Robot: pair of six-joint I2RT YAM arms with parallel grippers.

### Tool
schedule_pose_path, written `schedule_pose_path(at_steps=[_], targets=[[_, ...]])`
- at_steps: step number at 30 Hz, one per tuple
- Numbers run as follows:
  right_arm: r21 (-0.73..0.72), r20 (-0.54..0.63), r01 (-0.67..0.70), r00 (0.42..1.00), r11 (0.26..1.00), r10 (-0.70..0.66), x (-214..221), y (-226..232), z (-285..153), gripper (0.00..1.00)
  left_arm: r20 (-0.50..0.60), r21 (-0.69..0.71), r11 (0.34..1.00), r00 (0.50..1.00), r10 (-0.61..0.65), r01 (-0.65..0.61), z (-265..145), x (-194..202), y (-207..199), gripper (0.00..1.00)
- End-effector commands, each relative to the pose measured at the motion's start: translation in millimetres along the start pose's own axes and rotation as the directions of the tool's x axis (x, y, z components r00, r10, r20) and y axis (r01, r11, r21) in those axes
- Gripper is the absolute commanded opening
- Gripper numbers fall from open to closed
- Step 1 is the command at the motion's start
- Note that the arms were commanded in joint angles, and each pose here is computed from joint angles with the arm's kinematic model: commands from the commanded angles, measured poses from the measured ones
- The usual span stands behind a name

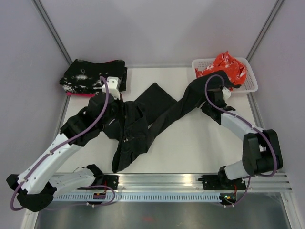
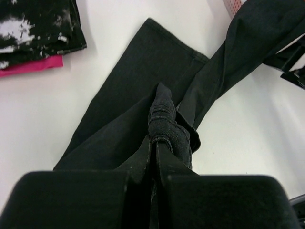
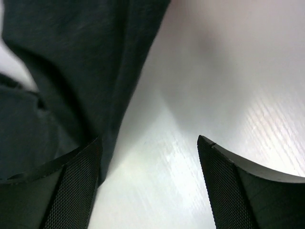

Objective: Fold and stack the trousers
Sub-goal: Move the trousers to the center of the board

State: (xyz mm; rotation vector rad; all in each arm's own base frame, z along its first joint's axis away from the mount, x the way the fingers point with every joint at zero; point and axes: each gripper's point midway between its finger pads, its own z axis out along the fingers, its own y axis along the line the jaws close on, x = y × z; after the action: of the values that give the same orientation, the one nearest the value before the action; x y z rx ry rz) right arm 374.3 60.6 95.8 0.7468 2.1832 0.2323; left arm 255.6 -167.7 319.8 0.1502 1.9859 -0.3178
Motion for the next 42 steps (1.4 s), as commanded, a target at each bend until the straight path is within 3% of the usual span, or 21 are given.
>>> schedule_pose_path(at_steps=[1, 4, 7, 8, 10, 11, 12, 16, 23, 25, 29, 33, 35, 38, 42], targets=[[0.030, 0.139, -0.035, 0.990, 0.999, 0.030, -33.9, 12.0, 25.6, 0.86, -0.059, -0.013, 0.998, 0.996, -0.061, 0.061, -8.3, 22.4, 10.9, 0.02], [-0.004, 0.156, -0.070, 0.985, 0.998, 0.070, -41.4, 28.7, 47.3, 0.82, -0.078, -0.057, 0.994, 0.992, -0.096, 0.091, -12.0, 36.7, 26.6, 0.02], [0.029, 0.172, -0.095, 0.981, 0.995, 0.089, -47.3, 31.2, 62.0, 0.67, -0.089, -0.109, 0.988, 0.989, -0.120, 0.110, -16.9, 50.1, 41.6, 0.02], [0.023, 0.183, -0.122, 0.976, 0.992, 0.115, -50.2, 32.8, 62.6, 0.48, -0.088, -0.124, 0.986, 0.988, -0.125, 0.114, -18.5, 52.6, 45.6, 0.02], [-0.006, 0.205, -0.145, 0.968, 0.989, 0.143, -54.2, 36.9, 55.4, 0.29, -0.087, -0.159, 0.979, 0.986, -0.141, 0.126, -23.4, 60.9, 56.3, 0.02], [-0.031, 0.220, -0.159, 0.962, 0.987, 0.162, -60.6, 40.9, 46.5, 0.08, -0.089, -0.178, 0.976, 0.985, -0.146, 0.129, -25.6, 66.3, 62.5, 0.02], [-0.039, 0.228, -0.160, 0.960, 0.986, 0.165, -63.5, 42.7, 40.7, 0.00, -0.094, -0.187, 0.974, 0.984, -0.150, 0.131, -26.1, 69.8, 65.3, 0.02], [-0.097, 0.279, -0.120, 0.949, 0.988, 0.143, -85.0, 59.1, -3.7, 0.00, -0.126, -0.211, 0.968, 0.979, -0.162, 0.133, -21.8, 82.5, 74.5, 0.02], [-0.264, 0.458, 0.126, 0.889, 0.956, 0.009, -134.8, 96.2, -135.8, 0.00, -0.150, -0.185, 0.973, 0.974, -0.168, 0.139, -6.2, 85.5, 83.9, 0.02], [-0.252, 0.501, 0.140, 0.865, 0.957, 0.005, -143.1, 81.4, -173.3, 0.00, -0.151, -0.187, 0.972, 0.973, -0.175, 0.145, -3.3, 83.6, 89.7, 0.02], [-0.146, 0.522, 0.039, 0.852, 0.988, 0.043, -134.8, 22.1, -212.3, 0.00, -0.145, -0.201, 0.968, 0.973, -0.180, 0.149, -1.7, 78.9, 104.3, 0.02], [-0.042, 0.423, -0.037, 0.905, 0.998, 0.051, -87.1, -34.8, -214.5, 0.00, -0.140, -0.178, 0.963, 0.963, -0.229, 0.203, -1.6, 73.0, 110.4, 0.02], [0.015, 0.305, -0.021, 0.952, 1.000, 0.015, -46.7, -58.7, -201.1, 0.00, -0.150, -0.184, 0.960, 0.960, -0.238, 0.210, -6.3, 73.0, 113.2, 0.02], [-0.016, 0.117, 0.006, 0.993, 1.000, -0.004, 7.9, -66.6, -183.4, 0.00, -0.178, -0.218, 0.954, 0.953, -0.247, 0.206, -17.4, 80.7, 117.1, 0.02], [-0.069, 0.005, 0.041, 0.999, 0.997, -0.040, 40.1, -67.0, -177.0, 0.03, -0.234, -0.230, 0.944, 0.928, -0.289, 0.236, -30.3, 107.1, 113.8, 0.02]])
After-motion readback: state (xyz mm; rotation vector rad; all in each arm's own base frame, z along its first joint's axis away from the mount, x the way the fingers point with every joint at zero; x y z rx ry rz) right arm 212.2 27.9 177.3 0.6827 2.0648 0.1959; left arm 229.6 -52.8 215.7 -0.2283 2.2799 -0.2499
